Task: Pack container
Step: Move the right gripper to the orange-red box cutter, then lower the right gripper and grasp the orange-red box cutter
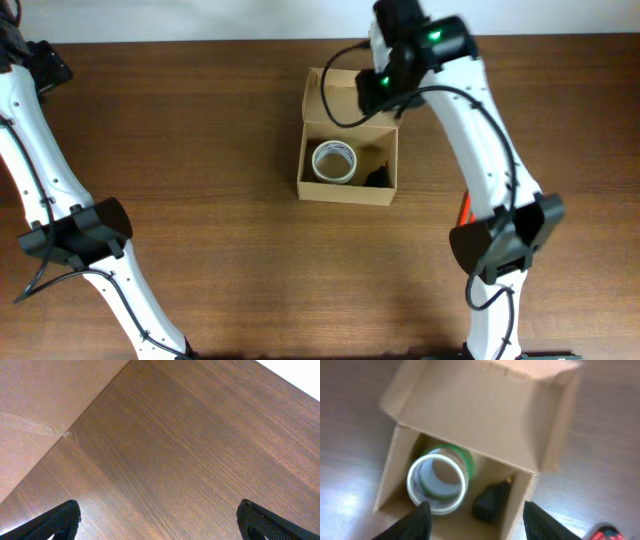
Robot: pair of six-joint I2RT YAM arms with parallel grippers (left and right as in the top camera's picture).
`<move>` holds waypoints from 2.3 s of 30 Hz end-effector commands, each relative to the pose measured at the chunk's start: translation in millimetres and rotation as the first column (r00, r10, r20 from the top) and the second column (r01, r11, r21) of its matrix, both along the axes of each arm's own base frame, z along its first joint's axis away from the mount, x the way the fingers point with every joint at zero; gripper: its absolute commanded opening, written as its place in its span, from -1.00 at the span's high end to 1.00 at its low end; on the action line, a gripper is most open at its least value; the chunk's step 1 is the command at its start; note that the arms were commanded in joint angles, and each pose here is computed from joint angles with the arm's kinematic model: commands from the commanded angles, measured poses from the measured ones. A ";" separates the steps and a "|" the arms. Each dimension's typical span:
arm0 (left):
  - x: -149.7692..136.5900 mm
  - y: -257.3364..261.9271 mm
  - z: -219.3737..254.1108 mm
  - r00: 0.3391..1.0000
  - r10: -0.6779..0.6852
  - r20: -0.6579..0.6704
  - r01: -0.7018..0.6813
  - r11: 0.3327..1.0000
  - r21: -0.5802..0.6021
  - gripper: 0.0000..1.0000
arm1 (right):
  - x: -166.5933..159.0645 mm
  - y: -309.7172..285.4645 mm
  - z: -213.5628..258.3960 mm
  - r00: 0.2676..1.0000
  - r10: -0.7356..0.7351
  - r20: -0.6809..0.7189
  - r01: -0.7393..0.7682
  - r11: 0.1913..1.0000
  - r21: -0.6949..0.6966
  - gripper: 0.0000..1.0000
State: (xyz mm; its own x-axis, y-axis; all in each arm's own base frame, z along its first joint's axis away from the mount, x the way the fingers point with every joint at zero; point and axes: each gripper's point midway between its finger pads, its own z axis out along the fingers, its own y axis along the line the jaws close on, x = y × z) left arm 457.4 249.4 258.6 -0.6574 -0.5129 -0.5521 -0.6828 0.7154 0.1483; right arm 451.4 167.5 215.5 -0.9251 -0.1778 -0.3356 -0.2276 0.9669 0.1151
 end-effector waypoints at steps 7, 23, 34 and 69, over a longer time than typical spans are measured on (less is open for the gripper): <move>-2.9 -1.5 7.5 1.000 -0.005 0.010 0.005 1.000 0.003 -1.00 | -26.6 -75.4 59.1 0.982 -0.177 0.063 0.184 0.971 -0.155 -0.21; -2.9 -1.5 7.5 1.000 -0.005 0.010 0.005 1.000 0.003 -1.00 | -141.2 -181.8 -36.8 0.884 -0.404 -0.235 0.347 0.904 -0.249 -0.31; -2.9 -1.5 7.5 1.000 -0.005 0.010 0.005 1.000 0.003 -1.00 | -162.1 -163.3 -142.9 0.719 -0.547 -0.430 0.587 0.808 -0.047 -0.34; -2.9 -1.5 7.5 1.000 -0.005 0.010 0.005 1.000 0.003 -1.00 | -150.6 -199.7 -213.3 0.730 -0.543 -0.414 0.575 0.816 -0.058 -0.42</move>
State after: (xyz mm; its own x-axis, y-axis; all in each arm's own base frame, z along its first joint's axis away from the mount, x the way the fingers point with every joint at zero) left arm 457.4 249.4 258.1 -0.6584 -0.5130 -0.5508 -0.6823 0.7157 0.1491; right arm 303.2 -26.0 11.5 -0.8989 0.4315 0.0769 0.4382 0.8828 0.1692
